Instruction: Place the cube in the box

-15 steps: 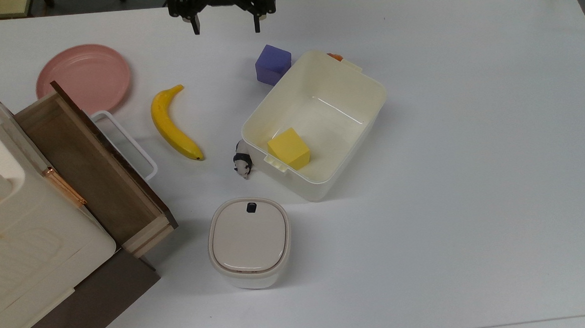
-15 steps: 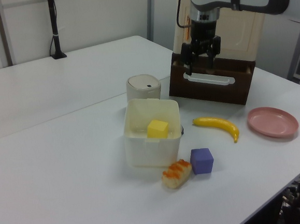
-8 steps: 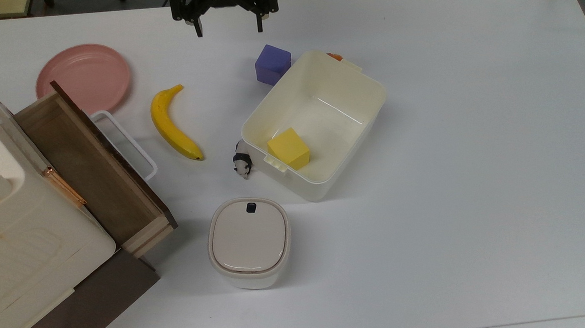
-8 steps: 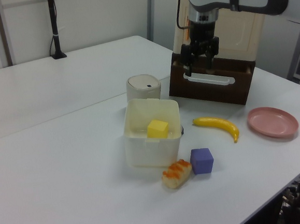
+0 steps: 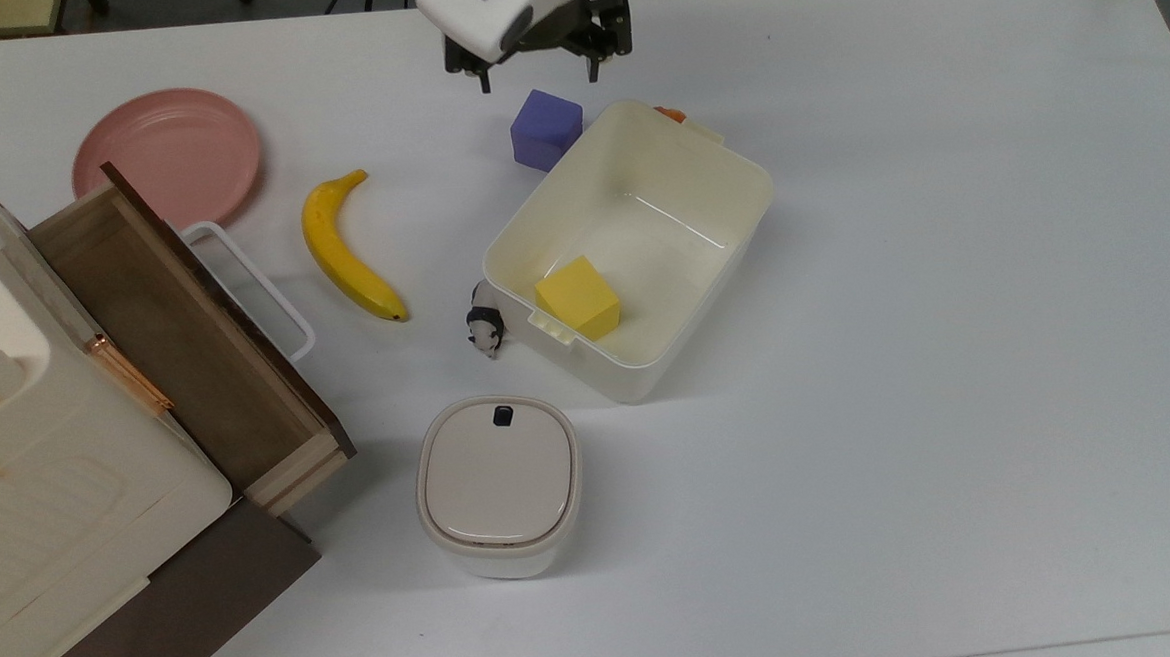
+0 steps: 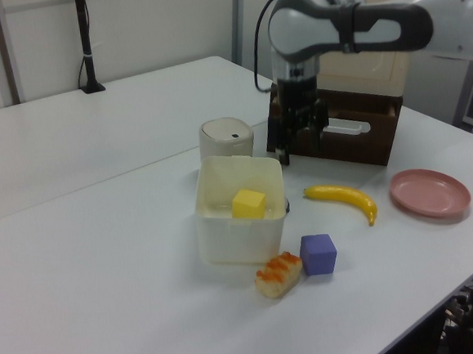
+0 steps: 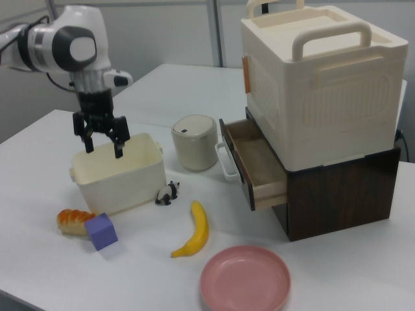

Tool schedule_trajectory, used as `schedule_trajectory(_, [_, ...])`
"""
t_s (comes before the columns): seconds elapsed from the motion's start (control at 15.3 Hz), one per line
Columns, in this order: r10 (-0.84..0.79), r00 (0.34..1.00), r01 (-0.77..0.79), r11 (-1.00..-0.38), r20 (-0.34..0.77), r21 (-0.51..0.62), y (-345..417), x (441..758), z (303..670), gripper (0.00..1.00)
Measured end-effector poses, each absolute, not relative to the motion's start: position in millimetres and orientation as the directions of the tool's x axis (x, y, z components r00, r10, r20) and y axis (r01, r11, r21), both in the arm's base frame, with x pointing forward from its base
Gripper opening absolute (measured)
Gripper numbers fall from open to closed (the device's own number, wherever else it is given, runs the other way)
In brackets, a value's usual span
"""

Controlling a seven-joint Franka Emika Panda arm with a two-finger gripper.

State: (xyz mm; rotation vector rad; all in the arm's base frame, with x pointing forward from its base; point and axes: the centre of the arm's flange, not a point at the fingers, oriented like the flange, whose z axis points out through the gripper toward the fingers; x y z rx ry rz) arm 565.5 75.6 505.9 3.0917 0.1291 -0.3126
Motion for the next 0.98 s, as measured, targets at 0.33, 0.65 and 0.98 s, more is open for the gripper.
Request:
schedule_trajectory(0.33, [0.062, 0.982, 0.068, -0.997, -0.176, 0.028, 78.9, 559.7, 450.5, 1.00])
schedule_trajectory(0.65, [0.071, 0.987, 0.077, -0.996, -0.146, 0.039, 83.1, 541.2, 407.0, 1.00])
schedule_trajectory(0.98, [0.037, 0.992, 0.041, -0.999, -0.118, 0.035, 66.3, 532.4, 407.9, 1.00])
